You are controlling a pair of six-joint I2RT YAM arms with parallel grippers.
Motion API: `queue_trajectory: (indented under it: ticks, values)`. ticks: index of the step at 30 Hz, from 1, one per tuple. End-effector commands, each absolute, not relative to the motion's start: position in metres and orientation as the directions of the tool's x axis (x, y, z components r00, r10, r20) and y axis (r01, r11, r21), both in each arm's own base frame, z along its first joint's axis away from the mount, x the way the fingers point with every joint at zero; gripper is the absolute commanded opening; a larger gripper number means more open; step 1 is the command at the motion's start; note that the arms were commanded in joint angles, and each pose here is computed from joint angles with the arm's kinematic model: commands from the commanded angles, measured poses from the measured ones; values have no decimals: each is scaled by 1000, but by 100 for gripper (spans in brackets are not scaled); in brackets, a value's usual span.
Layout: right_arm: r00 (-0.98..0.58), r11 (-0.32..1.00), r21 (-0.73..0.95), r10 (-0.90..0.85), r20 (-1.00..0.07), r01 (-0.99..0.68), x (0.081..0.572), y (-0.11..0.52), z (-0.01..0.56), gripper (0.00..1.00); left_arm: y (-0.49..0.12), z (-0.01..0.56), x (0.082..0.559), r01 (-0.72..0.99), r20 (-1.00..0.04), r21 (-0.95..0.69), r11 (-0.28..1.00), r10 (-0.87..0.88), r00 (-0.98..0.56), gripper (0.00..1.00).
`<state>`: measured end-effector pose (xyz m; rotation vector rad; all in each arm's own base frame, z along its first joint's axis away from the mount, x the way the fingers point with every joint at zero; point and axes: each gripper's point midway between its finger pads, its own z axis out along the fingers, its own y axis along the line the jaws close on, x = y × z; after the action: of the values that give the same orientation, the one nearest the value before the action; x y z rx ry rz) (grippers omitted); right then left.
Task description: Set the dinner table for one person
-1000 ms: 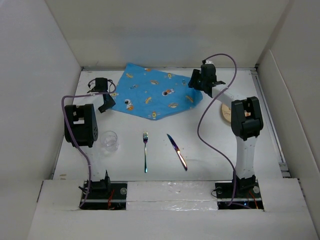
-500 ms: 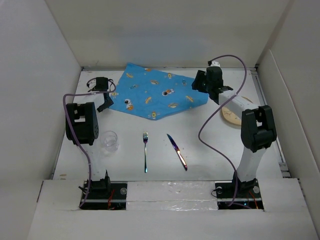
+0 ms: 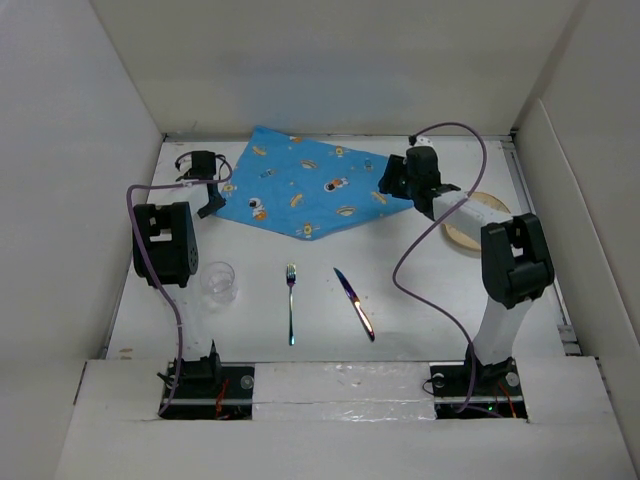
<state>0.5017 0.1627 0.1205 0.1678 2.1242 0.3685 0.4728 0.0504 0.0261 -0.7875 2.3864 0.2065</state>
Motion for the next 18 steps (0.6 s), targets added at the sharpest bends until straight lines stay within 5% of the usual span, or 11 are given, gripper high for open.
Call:
queue_trajectory:
  ticks: [1,8,14,18]
  values:
    - [-483,939,343,295,-824,-12,507,159,139,59,38,5,463,-554,-521,-37,832,-489,-700,26]
    - [-479,932,361,331,-813,30,504,132,130,59,34,4,461,-541,-515,-27,841,-475,-713,0]
    - [-509,939,337,324,-797,70,506,120,111,59,26,31,469,-528,-551,-104,843,-491,-675,0]
    - [-545,947,307,307,-780,94,511,118,93,60,16,107,480,-475,-647,-244,846,-507,-570,0]
